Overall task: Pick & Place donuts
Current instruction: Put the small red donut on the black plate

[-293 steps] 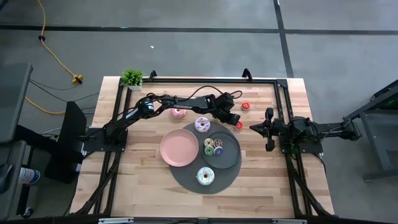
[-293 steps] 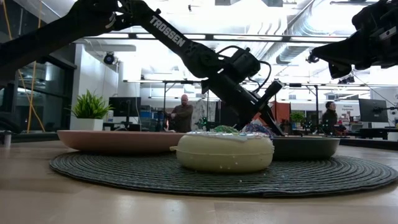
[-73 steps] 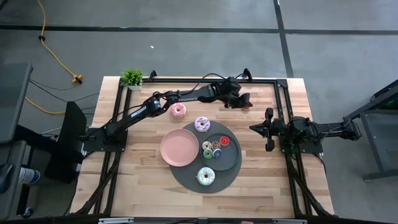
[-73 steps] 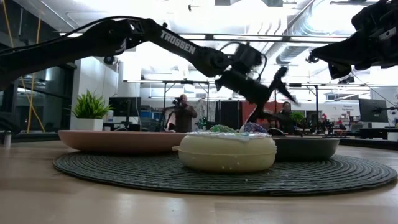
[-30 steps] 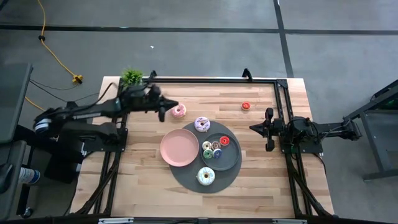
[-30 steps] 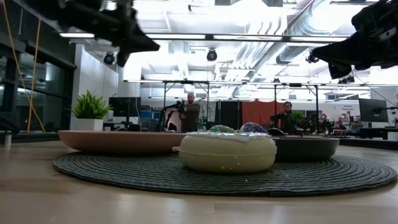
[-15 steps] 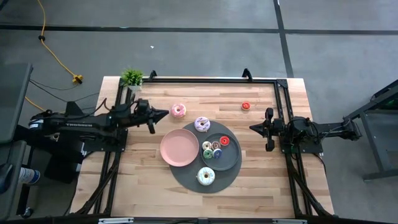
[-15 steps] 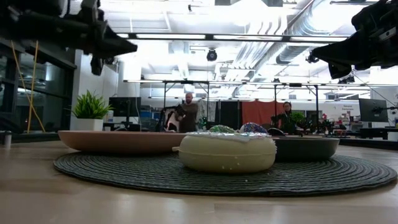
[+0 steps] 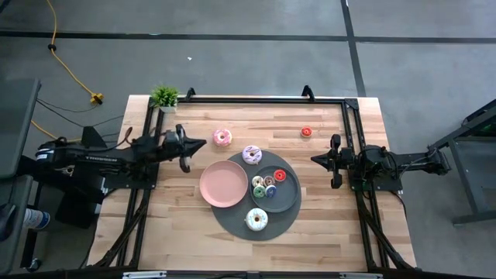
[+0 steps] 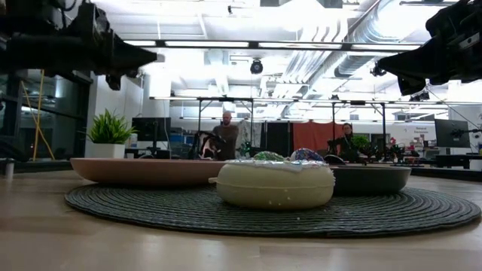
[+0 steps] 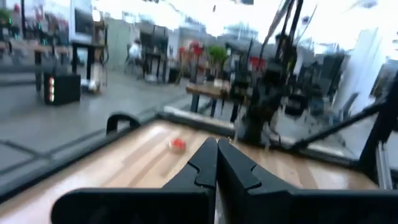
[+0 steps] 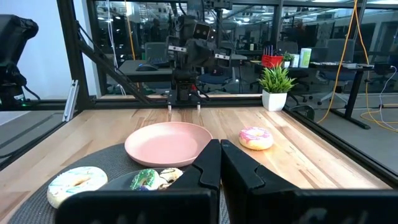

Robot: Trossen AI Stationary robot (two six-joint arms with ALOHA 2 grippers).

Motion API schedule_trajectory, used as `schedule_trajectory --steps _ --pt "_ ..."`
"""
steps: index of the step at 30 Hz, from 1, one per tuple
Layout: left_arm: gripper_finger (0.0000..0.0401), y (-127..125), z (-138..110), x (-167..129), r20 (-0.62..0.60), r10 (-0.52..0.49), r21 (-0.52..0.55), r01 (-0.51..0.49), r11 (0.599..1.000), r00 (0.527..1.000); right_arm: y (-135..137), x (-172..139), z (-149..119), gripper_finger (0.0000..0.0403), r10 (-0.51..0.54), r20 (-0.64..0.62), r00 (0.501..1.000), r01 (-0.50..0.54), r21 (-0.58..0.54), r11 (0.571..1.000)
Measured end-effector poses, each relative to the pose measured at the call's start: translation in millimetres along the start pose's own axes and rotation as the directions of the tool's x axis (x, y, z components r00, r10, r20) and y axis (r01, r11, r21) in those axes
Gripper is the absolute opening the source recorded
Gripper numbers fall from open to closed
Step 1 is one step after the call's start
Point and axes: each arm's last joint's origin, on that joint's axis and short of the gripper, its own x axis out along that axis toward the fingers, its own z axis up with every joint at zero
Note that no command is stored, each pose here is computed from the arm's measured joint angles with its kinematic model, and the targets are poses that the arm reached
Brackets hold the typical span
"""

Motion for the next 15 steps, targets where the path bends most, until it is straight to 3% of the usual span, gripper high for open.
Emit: schedule_trajectory --steps 3,11,15 --pt "0.0000 0 -2 -4 0.030 -0.044 0.029 0.043 0.999 0.999 0 0 0 0.0000 0.000 0.000 1.000 0.000 0.000 1.000" --pt "0.0000 -4 6 -16 0.110 -0.204 0.256 0.171 0.951 0.973 0 0 0 0.0000 0.000 0.000 1.000 0.000 0.000 1.000" --pt "0.0000 -4 3 -22 0.044 -0.235 0.264 0.215 0.940 0.971 0 0 0 0.0000 0.000 0.000 1.000 0.000 0.000 1.000"
